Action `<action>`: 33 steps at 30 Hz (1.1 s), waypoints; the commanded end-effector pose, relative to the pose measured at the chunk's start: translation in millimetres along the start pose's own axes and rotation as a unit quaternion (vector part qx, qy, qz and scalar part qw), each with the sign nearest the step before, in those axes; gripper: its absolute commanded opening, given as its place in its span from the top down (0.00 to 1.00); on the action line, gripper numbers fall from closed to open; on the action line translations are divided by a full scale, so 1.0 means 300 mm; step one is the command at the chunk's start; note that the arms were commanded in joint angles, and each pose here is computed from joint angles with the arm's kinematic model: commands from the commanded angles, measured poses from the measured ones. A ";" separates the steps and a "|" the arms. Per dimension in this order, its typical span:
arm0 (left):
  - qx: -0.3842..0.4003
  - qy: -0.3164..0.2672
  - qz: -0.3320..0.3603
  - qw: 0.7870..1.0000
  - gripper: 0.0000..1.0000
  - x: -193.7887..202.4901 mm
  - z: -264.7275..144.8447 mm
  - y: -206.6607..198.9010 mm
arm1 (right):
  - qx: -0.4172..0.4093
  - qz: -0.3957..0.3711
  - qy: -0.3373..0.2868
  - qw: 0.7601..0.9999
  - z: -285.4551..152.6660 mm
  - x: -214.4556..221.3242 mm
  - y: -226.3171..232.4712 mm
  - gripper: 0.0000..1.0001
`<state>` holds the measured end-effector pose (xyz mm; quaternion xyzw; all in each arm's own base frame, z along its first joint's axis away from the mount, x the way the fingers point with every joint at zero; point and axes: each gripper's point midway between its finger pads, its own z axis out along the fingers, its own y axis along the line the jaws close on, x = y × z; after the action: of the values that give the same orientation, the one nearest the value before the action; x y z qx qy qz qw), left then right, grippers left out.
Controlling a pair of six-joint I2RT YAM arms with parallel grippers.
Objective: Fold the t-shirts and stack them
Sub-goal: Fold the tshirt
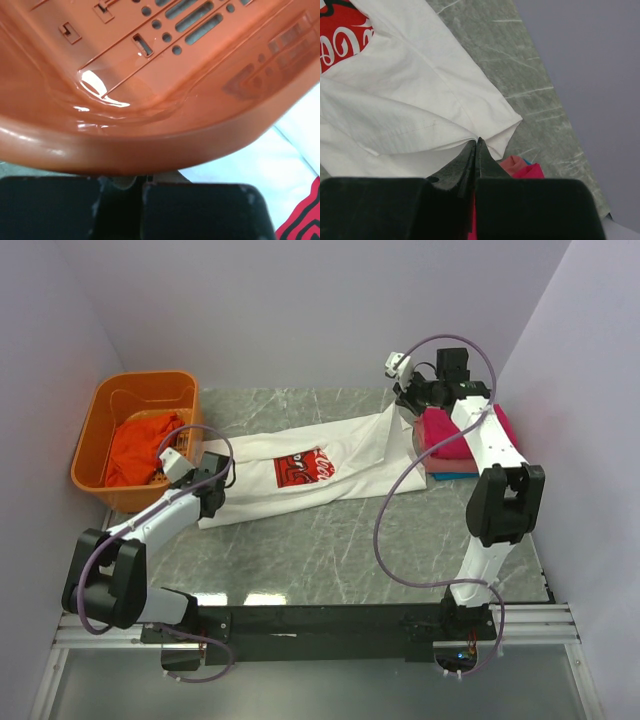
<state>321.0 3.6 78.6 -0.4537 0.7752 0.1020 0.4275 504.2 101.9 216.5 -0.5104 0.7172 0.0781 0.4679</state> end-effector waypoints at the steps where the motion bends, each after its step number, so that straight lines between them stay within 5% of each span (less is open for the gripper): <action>1: 0.007 -0.031 -0.011 0.999 1.00 -0.073 0.000 -0.048 | 0.021 -0.015 -0.012 1.000 0.000 -0.072 -0.050 1.00; 33: -0.006 -0.027 0.016 0.999 0.99 -0.045 0.051 -0.071 | 0.040 -0.013 0.019 0.999 0.149 -0.091 -0.087 1.00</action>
<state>334.4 4.1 66.9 -0.4354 0.7862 0.1279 0.4194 539.8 134.3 202.2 -0.5133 0.7282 0.0504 0.4514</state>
